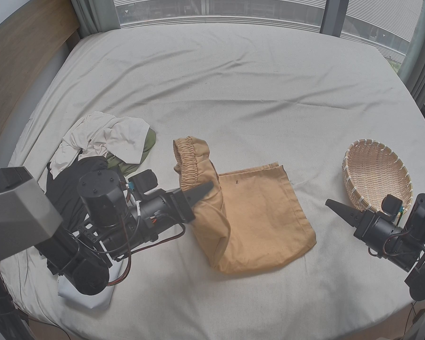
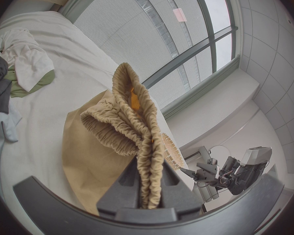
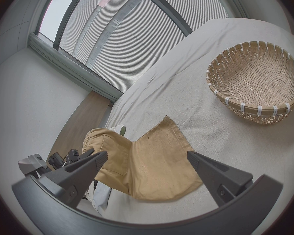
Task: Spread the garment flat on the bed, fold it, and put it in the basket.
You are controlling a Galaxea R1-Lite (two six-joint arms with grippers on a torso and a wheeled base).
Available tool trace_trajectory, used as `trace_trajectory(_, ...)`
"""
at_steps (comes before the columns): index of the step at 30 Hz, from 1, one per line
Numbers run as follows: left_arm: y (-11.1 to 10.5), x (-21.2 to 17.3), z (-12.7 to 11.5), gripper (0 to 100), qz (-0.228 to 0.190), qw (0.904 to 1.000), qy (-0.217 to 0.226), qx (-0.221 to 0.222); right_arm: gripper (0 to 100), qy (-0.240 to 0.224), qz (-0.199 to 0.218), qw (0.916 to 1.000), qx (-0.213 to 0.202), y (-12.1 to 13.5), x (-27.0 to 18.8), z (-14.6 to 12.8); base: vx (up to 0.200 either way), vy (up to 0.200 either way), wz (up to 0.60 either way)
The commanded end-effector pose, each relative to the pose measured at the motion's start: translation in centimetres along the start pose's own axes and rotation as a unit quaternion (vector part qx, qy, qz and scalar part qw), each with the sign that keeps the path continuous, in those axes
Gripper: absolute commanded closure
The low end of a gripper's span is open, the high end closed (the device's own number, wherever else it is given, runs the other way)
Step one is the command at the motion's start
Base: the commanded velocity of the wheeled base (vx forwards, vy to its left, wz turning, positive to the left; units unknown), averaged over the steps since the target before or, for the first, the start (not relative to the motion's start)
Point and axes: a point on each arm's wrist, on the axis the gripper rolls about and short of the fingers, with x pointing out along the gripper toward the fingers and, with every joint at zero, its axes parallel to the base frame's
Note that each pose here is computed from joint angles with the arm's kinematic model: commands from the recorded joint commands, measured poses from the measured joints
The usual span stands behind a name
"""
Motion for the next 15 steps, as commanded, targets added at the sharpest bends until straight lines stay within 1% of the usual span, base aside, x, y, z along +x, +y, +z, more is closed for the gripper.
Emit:
trace_trajectory(1,-0.8,1.5,-0.4,100,-0.016,0.9999,0.005,0.0,0,0.0,-0.001,1.0,0.002,0.0,0.0,0.0,0.0,0.0,0.0)
trace_trajectory(4,-1.1,1.9,-0.8,100,-0.022,0.9997,0.01,0.0,0,0.0,0.002,1.0,0.006,0.1,0.0,0.0,0.0,0.0,0.0)
trace_trajectory(9,-0.8,2.8,-1.3,100,-0.021,0.9997,0.01,0.0,0,0.0,0.001,0.9999,0.01,0.1,-0.1,0.0,0.0,0.0,0.0)
trace_trajectory(12,-1.1,3.0,-1.4,100,-0.027,0.9996,0.011,0.0,0,-0.001,0.001,0.9999,0.011,0.1,-0.1,0.0,0.0,0.0,0.0)
trace_trajectory(15,-1.6,3.8,-2.1,100,-0.038,0.9991,0.019,0.0,0,0.0,0.001,0.9999,0.012,0.1,0.0,0.0,0.0,0.0,0.0)
